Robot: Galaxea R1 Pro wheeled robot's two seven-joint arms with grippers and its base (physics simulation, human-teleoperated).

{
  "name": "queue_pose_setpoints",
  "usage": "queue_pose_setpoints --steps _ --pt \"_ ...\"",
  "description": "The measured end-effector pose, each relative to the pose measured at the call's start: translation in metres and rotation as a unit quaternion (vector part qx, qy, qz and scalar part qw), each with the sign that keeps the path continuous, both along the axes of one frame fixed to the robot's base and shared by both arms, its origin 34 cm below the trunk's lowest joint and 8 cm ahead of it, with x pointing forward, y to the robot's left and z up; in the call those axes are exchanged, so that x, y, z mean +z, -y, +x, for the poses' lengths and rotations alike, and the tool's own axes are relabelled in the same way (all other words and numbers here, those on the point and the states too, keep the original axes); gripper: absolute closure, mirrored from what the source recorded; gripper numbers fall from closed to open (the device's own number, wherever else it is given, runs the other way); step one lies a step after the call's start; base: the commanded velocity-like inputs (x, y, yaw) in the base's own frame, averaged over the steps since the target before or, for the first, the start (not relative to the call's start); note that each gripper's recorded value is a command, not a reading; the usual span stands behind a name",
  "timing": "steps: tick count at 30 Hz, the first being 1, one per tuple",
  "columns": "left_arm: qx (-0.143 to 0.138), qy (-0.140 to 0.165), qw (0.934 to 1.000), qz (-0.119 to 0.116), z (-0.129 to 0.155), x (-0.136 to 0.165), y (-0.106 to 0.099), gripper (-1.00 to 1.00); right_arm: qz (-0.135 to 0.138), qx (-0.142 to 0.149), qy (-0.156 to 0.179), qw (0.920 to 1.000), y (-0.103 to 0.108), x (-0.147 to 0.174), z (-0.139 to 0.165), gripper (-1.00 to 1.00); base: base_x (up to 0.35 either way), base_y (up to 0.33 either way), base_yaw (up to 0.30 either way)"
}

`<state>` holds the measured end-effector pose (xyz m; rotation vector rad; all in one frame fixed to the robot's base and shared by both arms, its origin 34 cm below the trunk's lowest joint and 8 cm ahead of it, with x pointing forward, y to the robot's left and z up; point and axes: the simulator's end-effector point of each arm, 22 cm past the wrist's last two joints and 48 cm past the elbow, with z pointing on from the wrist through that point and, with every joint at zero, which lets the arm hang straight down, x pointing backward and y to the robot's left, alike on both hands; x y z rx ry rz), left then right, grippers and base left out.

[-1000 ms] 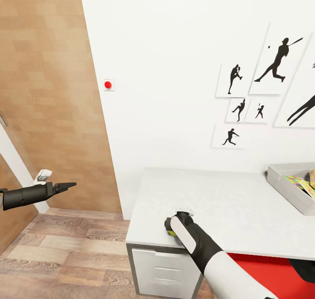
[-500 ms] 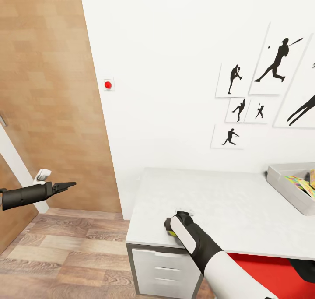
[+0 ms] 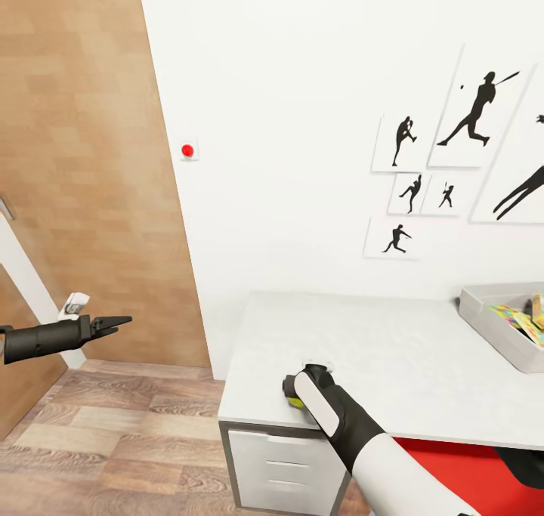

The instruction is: Put all the toys in the child's room - the three board games (two on the bed and one on the table), the two jigsaw puzzles on the table, and the tennis ball on the table - inside the toy box on the table in the child's room.

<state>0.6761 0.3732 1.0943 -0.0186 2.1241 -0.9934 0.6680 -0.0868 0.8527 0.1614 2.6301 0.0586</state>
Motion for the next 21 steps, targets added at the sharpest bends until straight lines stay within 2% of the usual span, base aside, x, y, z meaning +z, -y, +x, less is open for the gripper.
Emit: queue_pose_setpoints --steps 4,7,10,13,16,21 --pt "-0.001 -0.001 1.0 0.001 -0.001 0.002 0.001 -1.0 0.001 0.0 0.0 1.0 -0.001 0.004 -0.001 1.0 -0.014 0.0 0.0" --pt "0.002 -0.007 1.0 0.001 -0.002 0.001 0.0 -1.0 0.002 0.001 0.002 1.0 -0.002 0.009 -0.001 1.0 -0.197 0.0 0.0" --pt "0.008 -0.024 0.9997 -0.008 -0.004 -0.01 -0.001 -1.0 0.009 0.007 0.012 0.9999 -0.007 0.023 0.003 1.0 -0.192 0.0 0.0" --pt "0.019 -0.056 0.998 -0.024 -0.008 -0.033 -0.005 -1.0 0.025 0.016 0.023 0.9993 -0.015 0.044 0.006 1.0 -0.048 0.0 0.0" --pt "0.03 -0.09 0.9949 -0.036 -0.014 -0.056 -0.009 -1.0 0.042 0.007 0.028 0.9987 -0.012 0.059 0.011 1.0 -0.013 0.0 0.0" --pt "0.034 -0.107 0.9928 -0.04 -0.02 -0.065 -0.01 -1.0 0.052 -0.003 0.027 0.9983 -0.007 0.067 0.011 1.0 -0.023 0.0 0.0"
